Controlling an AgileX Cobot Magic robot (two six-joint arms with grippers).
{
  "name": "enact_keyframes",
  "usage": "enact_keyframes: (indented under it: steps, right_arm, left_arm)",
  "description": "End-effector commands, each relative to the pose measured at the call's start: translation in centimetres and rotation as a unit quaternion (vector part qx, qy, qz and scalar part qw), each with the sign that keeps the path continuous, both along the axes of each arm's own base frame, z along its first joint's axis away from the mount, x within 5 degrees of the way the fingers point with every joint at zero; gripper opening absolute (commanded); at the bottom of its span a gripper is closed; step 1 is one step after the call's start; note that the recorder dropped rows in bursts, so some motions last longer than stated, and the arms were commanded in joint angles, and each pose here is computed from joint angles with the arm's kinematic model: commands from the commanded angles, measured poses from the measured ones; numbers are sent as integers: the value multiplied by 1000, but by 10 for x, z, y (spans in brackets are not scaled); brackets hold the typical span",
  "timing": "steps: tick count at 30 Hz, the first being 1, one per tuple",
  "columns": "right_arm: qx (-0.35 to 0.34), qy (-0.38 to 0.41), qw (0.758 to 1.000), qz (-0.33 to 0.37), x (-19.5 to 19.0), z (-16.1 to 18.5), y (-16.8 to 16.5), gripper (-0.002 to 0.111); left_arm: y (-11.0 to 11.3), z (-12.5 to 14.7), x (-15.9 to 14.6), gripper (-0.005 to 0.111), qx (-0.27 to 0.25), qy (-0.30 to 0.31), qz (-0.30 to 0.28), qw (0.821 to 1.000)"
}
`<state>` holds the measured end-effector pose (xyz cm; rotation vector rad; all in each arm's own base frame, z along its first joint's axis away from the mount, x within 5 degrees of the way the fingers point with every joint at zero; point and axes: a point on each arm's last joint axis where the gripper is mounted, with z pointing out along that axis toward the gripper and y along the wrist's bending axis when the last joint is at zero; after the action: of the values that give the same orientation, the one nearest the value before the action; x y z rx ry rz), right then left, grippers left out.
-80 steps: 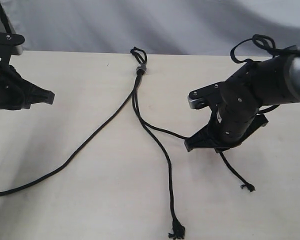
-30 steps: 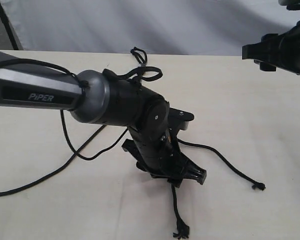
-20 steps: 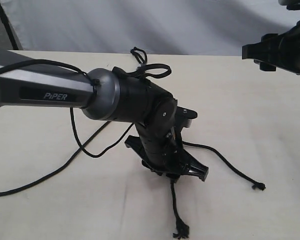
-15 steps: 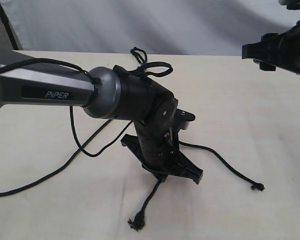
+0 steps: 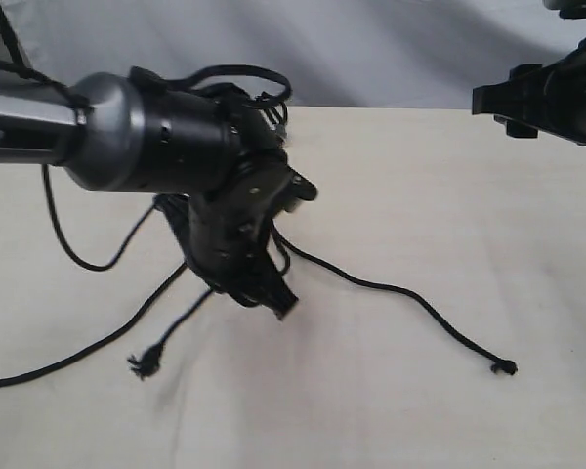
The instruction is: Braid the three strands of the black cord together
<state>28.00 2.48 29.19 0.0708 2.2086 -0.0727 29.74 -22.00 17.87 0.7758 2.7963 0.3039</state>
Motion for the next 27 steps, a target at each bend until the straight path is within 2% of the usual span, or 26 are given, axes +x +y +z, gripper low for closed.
enact_keyframes:
  steps: [1,4,8,10,13,16,19,22,27]
  right_arm:
    - [-3,-3,1000,2,0,0,-1,58]
    - [-3,-4,1000,3,0,0,-1,58]
    - [-2,-5,1000,4,0,0,-1,58]
    - [-1,-8,1000,6,0,1,-1,58]
    - [1,-15,1000,10,1,2,0,58]
    - [2,-16,1000,11,1,2,0,58]
    - [2,-16,1000,11,1,2,0,58]
    - [2,-17,1000,11,1,2,1,58]
    - [2,-17,1000,11,1,2,1,58]
  left_arm:
    - [51,-2,11,0,56,-24,41,997]
    - [81,-20,17,0,56,-22,47,997]
    - [115,-45,20,0,21,-37,50,998]
    - [125,-55,18,0,0,-42,53,998]
    - [128,-66,10,0,-10,-30,52,998]
    - [119,-74,-7,0,-36,13,76,996]
    - [100,-80,-26,0,-68,71,57,994]
    - [75,-79,-44,0,-92,116,10,989]
    - [54,-48,-54,0,-121,65,-36,990]
